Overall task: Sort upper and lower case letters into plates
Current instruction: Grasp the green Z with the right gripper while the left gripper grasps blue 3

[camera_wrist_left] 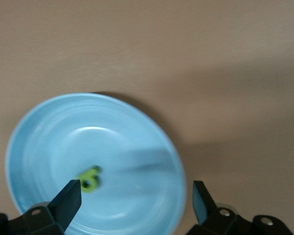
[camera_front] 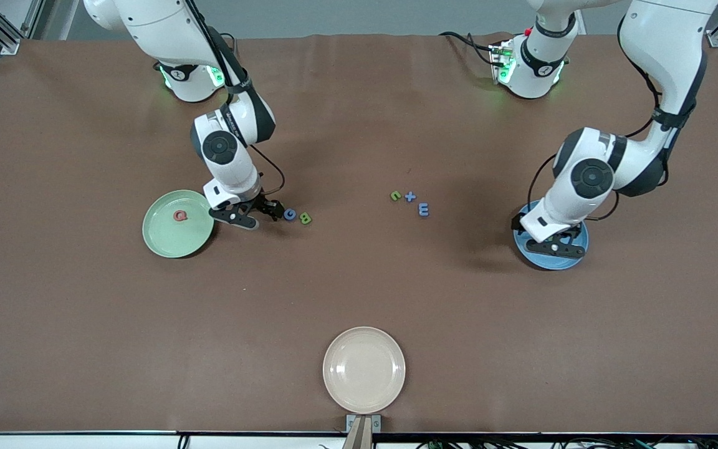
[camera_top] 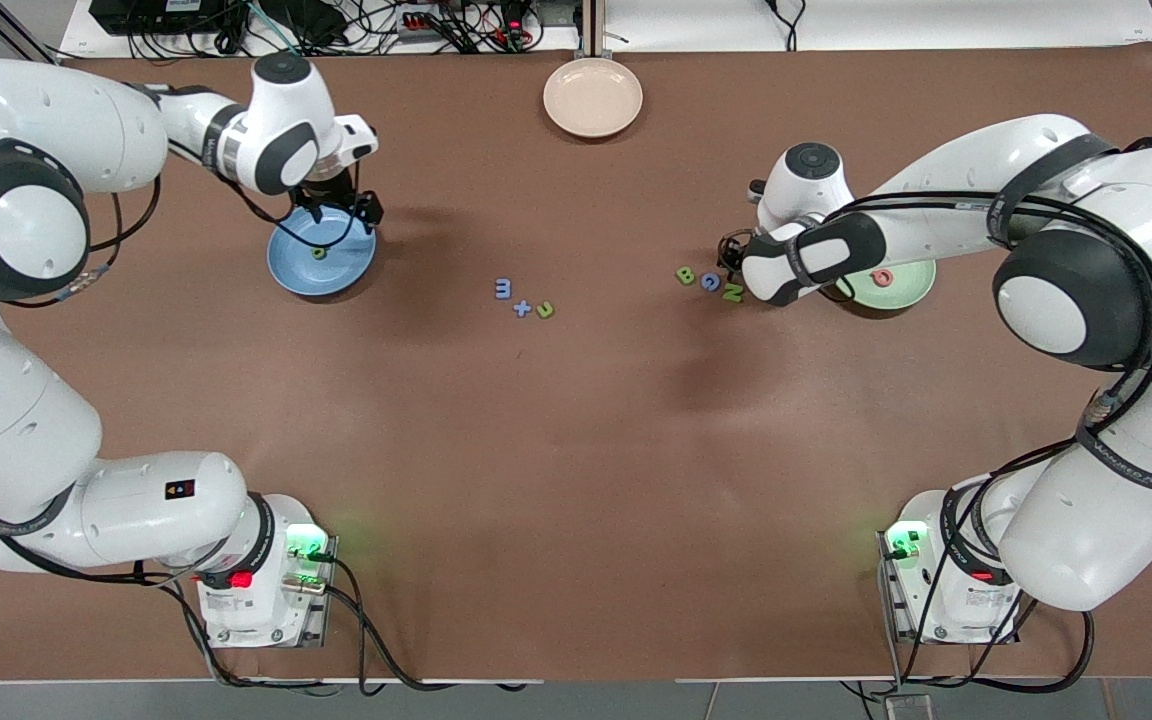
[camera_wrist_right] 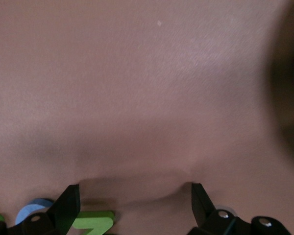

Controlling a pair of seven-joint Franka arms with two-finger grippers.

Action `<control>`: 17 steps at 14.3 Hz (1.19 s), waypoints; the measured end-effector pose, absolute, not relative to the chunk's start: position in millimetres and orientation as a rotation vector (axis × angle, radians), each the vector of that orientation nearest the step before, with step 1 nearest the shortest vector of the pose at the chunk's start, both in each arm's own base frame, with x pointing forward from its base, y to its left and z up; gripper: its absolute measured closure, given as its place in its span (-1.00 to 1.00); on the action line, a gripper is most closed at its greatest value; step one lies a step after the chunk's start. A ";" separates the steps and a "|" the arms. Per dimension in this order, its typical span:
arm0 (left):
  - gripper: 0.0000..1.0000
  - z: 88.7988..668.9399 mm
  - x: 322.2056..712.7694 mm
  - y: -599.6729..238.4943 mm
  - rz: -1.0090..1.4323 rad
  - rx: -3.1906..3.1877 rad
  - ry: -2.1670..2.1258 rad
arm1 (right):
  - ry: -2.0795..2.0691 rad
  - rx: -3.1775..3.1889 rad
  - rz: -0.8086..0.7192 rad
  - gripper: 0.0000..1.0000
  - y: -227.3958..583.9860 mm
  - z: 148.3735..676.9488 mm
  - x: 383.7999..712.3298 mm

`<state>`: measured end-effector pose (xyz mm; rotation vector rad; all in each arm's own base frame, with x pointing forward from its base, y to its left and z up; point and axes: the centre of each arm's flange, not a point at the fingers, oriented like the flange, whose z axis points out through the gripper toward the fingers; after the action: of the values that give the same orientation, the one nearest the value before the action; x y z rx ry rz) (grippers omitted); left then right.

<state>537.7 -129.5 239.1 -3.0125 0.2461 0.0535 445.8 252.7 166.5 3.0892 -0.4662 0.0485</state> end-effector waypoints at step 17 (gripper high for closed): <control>-1.00 200.8 465.5 -348.7 0.072 -3.173 -0.185 | -0.485 3.085 0.032 0.16 287.4 171.8 427.5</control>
<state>465.5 -348.7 200.8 -3.1730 -0.1849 0.0716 427.5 287.4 171.8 3.0847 -0.4846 0.0318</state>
